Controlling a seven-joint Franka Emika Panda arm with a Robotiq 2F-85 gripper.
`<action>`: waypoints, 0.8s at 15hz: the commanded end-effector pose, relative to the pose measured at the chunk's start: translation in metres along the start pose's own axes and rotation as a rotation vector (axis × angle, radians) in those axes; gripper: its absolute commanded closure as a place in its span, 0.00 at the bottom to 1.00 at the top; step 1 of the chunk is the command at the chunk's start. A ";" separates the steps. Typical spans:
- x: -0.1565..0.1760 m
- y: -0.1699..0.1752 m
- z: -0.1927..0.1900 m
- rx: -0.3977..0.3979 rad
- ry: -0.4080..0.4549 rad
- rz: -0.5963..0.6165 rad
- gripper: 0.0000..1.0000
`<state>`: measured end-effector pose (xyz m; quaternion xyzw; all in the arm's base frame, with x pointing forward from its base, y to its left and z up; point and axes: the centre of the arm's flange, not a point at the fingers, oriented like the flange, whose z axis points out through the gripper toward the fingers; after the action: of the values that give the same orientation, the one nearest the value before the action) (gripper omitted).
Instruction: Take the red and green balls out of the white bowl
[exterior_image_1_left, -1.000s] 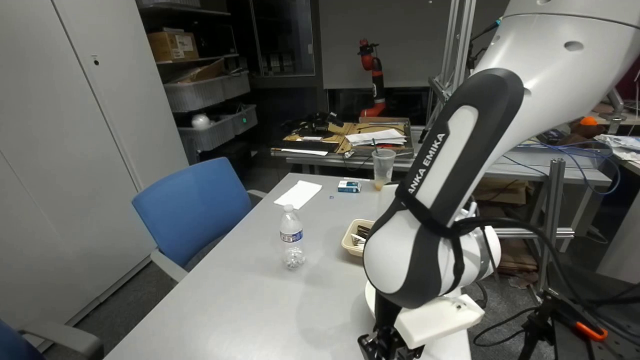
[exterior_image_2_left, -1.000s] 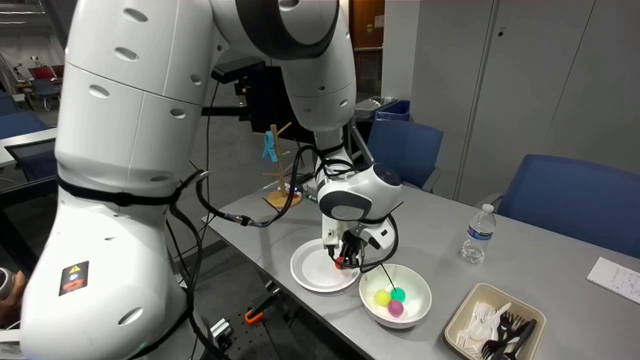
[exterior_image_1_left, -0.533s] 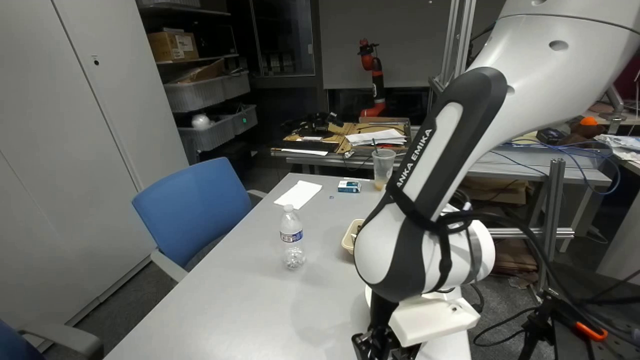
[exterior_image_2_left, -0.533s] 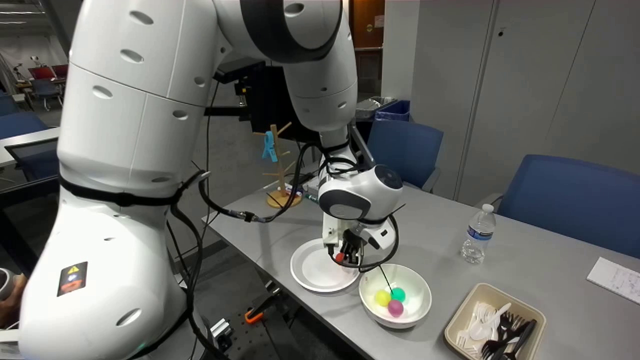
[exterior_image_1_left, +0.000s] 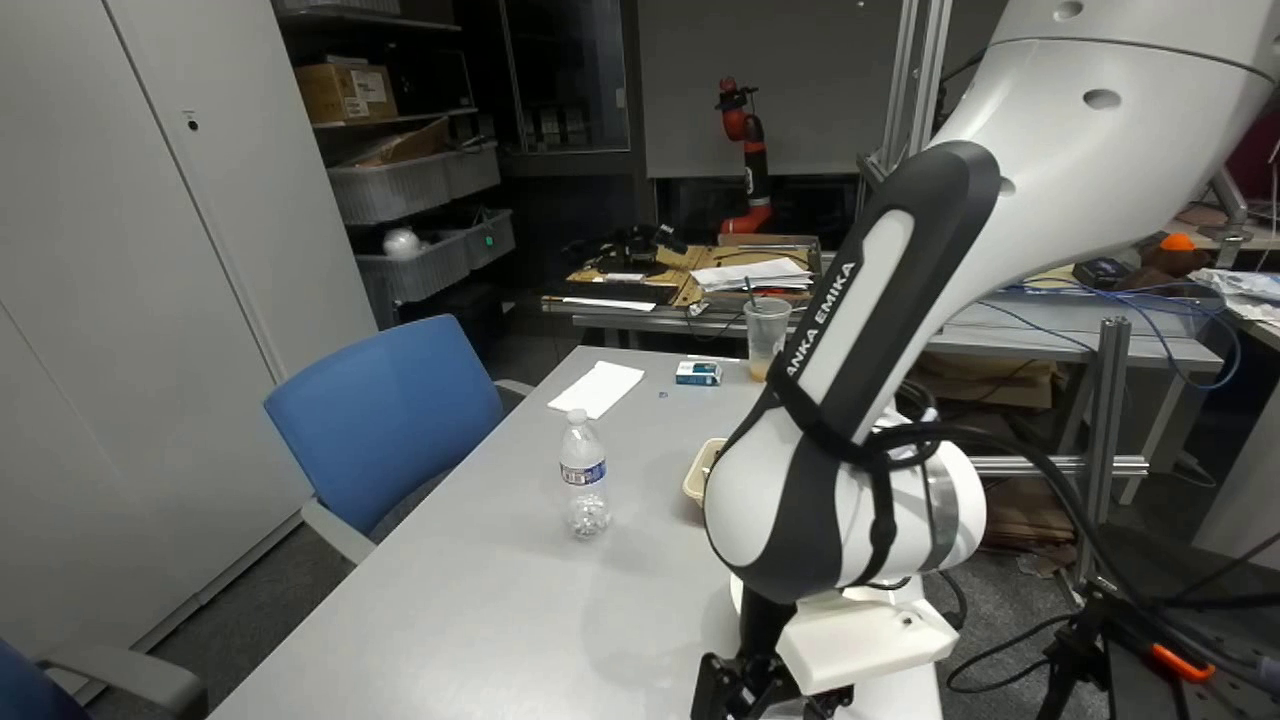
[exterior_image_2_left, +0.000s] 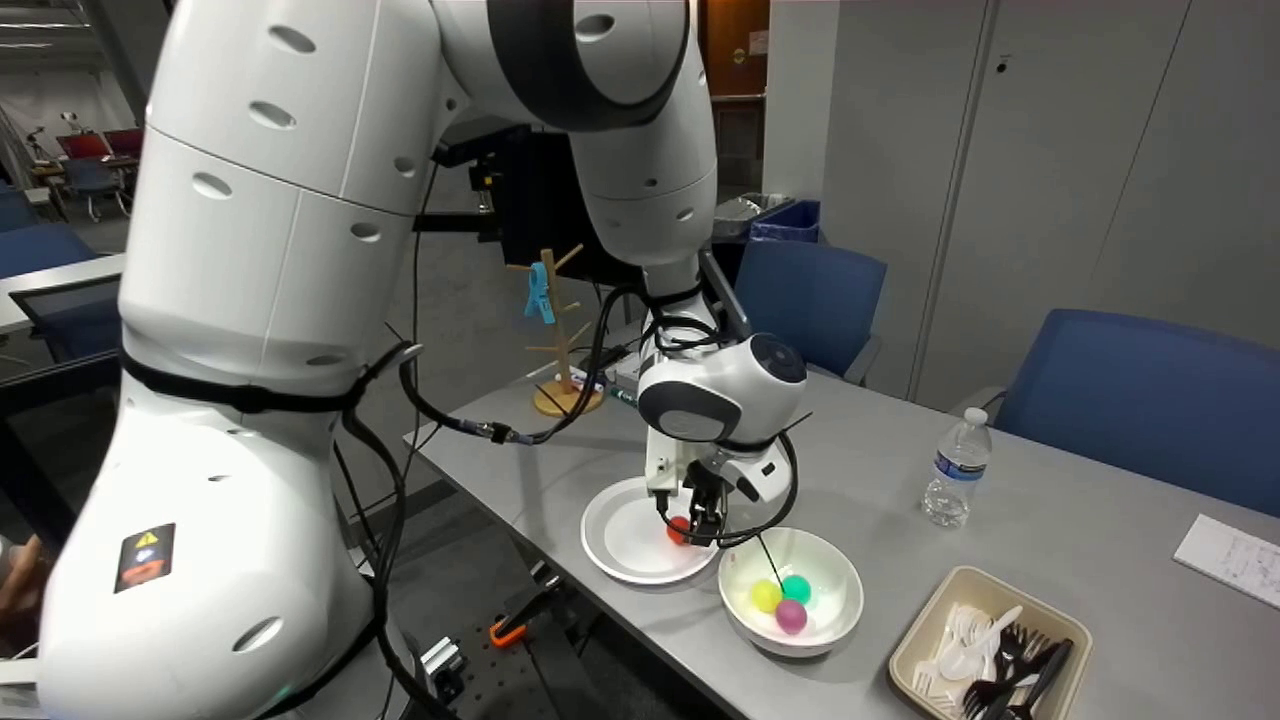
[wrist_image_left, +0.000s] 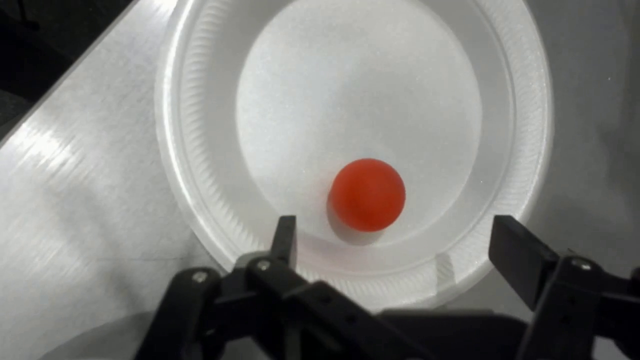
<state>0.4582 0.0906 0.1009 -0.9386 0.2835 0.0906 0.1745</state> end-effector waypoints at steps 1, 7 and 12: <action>0.000 0.000 -0.004 0.009 0.020 -0.011 0.00; -0.006 -0.006 -0.033 -0.008 0.068 -0.070 0.00; -0.011 -0.009 -0.065 -0.046 0.114 -0.136 0.00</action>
<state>0.4680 0.0836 0.1402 -0.9538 0.2469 0.0501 0.1638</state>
